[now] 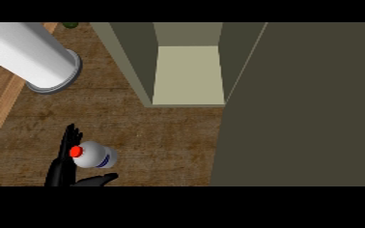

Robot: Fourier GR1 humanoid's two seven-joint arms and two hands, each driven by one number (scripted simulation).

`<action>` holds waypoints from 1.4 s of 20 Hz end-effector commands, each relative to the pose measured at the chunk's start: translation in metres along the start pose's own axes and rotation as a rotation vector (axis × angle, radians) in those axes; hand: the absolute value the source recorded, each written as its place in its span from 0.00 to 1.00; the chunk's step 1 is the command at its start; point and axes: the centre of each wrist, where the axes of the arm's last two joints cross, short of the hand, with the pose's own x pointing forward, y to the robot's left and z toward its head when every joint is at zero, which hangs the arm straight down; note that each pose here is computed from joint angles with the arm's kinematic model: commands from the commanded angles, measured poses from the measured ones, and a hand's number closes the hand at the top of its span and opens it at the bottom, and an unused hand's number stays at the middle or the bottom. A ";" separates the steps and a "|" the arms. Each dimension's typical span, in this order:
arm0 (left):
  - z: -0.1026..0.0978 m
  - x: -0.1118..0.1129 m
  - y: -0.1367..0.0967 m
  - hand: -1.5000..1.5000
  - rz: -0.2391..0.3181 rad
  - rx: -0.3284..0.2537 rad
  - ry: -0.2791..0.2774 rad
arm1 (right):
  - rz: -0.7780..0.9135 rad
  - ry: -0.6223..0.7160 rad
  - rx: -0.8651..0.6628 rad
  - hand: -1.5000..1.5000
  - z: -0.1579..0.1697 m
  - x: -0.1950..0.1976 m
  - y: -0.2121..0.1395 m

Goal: Pick up the bottled water, place it into the cabinet and close the cabinet

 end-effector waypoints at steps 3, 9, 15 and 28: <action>-0.015 -0.020 0.008 0.00 0.026 0.038 -0.023 | 0.072 -0.042 -0.030 0.00 0.021 0.028 -0.002; -0.028 -0.017 -0.008 0.00 0.079 0.055 -0.091 | 0.053 -0.048 -0.048 0.00 0.017 0.018 0.003; -0.014 -0.031 -0.031 1.00 0.124 -0.031 -0.096 | 0.045 -0.058 -0.030 0.00 0.020 0.037 0.005; -0.074 -0.011 -0.076 1.00 -0.034 -0.229 -0.304 | 0.044 -0.038 -0.016 0.00 0.009 0.025 0.007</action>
